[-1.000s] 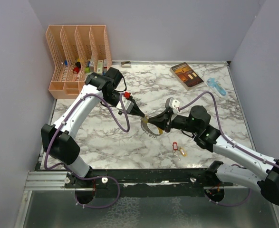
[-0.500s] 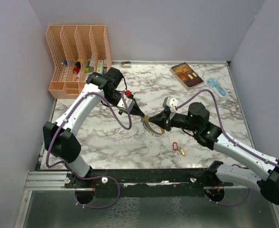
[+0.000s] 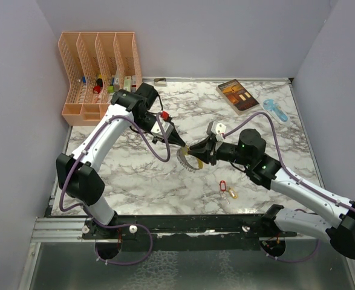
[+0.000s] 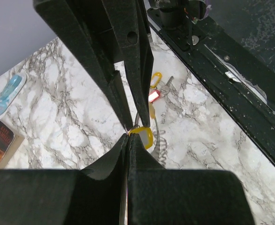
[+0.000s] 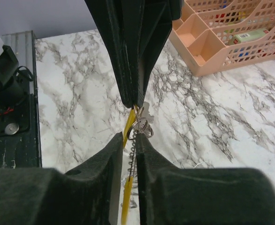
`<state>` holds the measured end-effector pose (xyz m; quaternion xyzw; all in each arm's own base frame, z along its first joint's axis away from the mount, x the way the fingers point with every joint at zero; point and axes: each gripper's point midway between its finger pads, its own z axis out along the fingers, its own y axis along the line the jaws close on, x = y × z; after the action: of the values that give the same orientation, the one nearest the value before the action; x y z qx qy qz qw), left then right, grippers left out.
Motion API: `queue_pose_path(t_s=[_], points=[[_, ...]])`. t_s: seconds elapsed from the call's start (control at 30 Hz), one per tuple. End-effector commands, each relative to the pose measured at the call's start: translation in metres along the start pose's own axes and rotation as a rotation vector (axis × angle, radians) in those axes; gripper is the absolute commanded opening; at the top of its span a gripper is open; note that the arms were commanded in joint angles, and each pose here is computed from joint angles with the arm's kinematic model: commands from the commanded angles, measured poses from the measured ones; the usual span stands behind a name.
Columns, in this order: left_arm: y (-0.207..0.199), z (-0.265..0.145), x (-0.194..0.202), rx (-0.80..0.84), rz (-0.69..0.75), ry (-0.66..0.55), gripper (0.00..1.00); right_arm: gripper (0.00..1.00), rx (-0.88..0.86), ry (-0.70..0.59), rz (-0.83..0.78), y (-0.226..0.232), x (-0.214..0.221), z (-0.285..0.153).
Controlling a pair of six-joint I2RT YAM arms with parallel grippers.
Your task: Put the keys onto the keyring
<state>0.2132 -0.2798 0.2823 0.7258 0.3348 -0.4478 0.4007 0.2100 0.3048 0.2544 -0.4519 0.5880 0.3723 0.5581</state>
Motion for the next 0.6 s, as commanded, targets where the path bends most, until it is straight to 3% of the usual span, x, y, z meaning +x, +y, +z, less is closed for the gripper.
queue_pose_path(t_s=[0.0,0.3,0.37,0.57], points=[[-0.001,0.006,-0.016,0.010,-0.010,-0.059,0.00,0.22,0.004,-0.097,-0.016,-0.002,-0.031,0.001],[-0.004,0.010,-0.020,0.026,-0.003,-0.054,0.00,0.10,-0.014,-0.079,0.005,-0.002,-0.025,0.010],[-0.004,0.009,-0.018,0.026,0.003,-0.032,0.00,0.13,-0.014,-0.063,0.012,-0.002,-0.022,0.009],[0.003,0.008,-0.007,0.029,-0.073,0.015,0.00,0.35,0.056,-0.059,0.010,-0.003,-0.023,-0.014]])
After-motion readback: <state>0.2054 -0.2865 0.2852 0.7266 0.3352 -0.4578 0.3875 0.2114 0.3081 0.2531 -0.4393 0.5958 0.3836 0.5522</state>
